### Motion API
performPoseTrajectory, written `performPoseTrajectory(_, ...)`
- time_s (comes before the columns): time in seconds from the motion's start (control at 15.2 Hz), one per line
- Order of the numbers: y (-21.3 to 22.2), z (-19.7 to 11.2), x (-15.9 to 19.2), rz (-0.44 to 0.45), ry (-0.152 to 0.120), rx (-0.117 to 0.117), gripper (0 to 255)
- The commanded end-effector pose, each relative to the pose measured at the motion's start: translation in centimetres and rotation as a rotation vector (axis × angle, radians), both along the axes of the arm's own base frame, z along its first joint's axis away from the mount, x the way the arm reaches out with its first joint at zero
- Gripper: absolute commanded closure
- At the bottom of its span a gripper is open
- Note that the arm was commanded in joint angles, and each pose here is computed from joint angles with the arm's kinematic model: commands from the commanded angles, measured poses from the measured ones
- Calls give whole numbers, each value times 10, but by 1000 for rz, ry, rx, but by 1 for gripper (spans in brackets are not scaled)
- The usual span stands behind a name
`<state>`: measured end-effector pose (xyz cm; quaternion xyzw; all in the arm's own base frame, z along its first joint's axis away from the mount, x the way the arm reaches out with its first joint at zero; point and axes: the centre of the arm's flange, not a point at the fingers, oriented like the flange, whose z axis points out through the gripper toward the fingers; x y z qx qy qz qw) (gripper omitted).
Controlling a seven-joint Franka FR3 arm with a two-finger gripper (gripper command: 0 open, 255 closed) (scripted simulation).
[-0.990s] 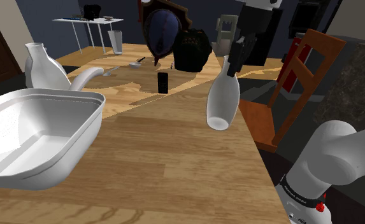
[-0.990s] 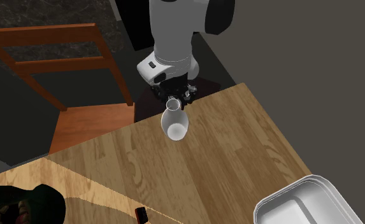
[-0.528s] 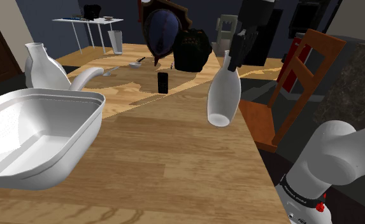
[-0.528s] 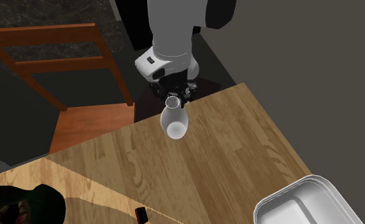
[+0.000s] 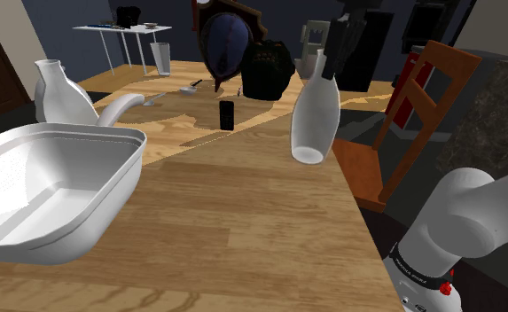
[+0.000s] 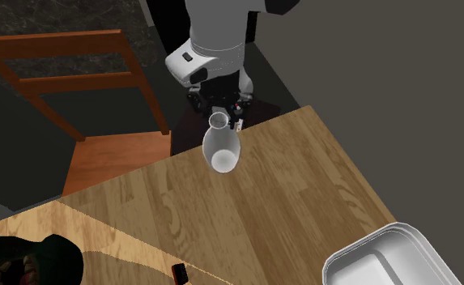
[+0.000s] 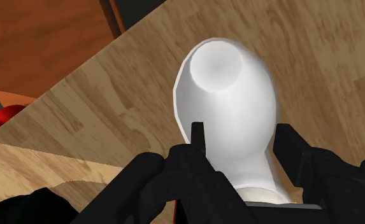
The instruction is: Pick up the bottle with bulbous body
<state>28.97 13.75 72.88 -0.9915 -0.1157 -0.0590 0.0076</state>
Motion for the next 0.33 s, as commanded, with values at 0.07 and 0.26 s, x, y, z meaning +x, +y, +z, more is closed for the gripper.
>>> performPoseTrajectory(0.07, -1, 16, 0, 0, 0, 0, 255)
performPoseTrajectory(0.26, -1, 22, 0, 0, 0, 0, 255)
